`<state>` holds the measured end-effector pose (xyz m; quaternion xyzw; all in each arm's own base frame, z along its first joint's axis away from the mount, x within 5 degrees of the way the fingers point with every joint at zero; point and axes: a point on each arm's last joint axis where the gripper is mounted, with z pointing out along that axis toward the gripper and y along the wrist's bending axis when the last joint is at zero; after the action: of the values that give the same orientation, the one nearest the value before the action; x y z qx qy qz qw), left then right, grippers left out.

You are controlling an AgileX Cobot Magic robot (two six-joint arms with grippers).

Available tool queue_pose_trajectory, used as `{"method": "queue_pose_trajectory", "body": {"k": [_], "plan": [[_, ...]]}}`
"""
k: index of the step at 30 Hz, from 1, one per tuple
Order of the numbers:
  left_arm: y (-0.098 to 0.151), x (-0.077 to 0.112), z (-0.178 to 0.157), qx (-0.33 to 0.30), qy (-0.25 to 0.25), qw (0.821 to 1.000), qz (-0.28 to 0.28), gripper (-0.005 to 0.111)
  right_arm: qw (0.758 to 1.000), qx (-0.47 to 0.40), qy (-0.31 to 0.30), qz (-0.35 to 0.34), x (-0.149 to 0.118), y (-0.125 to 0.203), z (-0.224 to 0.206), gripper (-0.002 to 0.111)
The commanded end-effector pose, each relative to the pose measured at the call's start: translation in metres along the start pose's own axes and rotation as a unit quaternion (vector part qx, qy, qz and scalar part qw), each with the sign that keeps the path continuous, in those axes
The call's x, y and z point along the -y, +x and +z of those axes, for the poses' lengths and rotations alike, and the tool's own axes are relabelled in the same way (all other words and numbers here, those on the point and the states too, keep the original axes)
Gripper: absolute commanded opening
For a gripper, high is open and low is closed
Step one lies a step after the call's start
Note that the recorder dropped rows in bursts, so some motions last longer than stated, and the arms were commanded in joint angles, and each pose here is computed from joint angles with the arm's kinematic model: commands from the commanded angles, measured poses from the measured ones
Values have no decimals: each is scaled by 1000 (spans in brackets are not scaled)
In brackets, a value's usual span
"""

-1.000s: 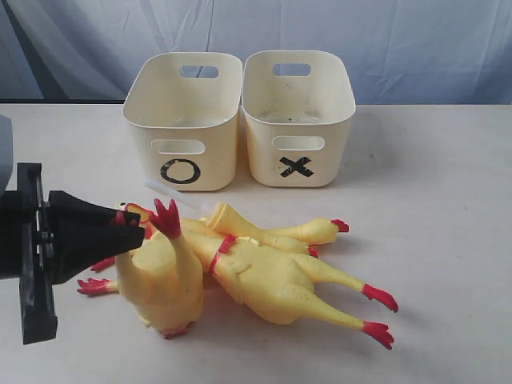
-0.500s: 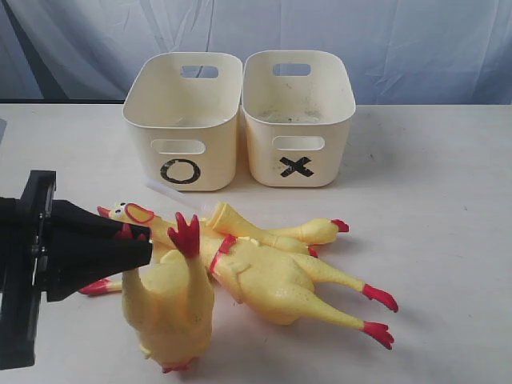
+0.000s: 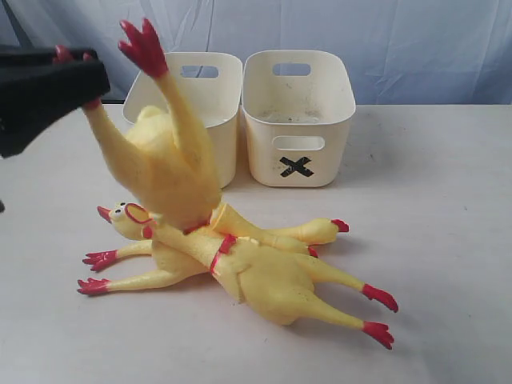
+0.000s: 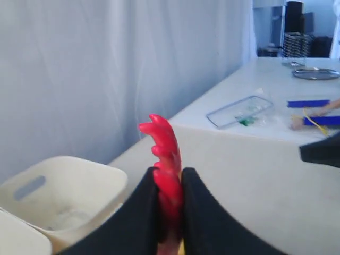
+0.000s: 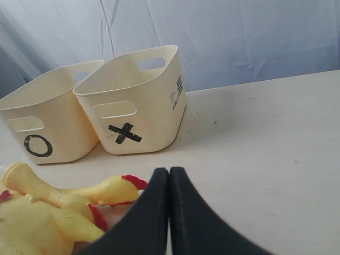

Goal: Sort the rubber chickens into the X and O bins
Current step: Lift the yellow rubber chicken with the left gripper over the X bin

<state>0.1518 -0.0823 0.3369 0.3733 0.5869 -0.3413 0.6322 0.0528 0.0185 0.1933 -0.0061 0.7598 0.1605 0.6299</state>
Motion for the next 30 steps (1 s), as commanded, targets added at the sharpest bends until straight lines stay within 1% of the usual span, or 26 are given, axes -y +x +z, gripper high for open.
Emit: {"method": "queue_pose_trajectory", "body": {"k": [1, 2, 3, 5, 7, 9, 12, 15, 19, 24, 30], "plan": [[-15, -12, 0, 81, -53, 995, 22, 0, 1000, -1, -1, 0, 0, 2, 0, -1], [-16, -17, 2, 106, -58, 993, 15, 0, 1000, -1, -1, 0, 0, 2, 0, -1], [-15, -21, 4, 114, -61, 992, 12, 0, 1000, -1, -1, 0, 0, 2, 0, -1], [-9, -30, 9, 124, -57, 991, 10, 0, 1000, 0, -1, 0, 0, 2, 0, -1], [4, -41, 20, 127, -45, 991, -1, 0, 1000, 0, -1, 0, 0, 2, 0, -1], [13, -45, 34, 131, -38, 991, 15, 0, 1000, 0, -1, 0, 0, 2, 0, -1], [16, -48, 55, 147, -34, 988, 31, 0, 1000, 0, -1, 0, 0, 2, 0, -1], [21, -55, 81, 160, -50, 984, 55, 0, 1000, 0, -1, 0, 0, 2, 0, -1], [26, -63, 102, 167, -60, 982, 66, 0, 1000, 0, -1, 0, 0, 2, 0, -1], [35, -78, 129, 167, -53, 982, 66, 0, 1000, 0, -1, 0, 0, 2, 0, -1], [45, -99, 152, 178, -56, 981, 58, 0, 1000, 0, -1, 0, 0, 2, 0, -1]]}}
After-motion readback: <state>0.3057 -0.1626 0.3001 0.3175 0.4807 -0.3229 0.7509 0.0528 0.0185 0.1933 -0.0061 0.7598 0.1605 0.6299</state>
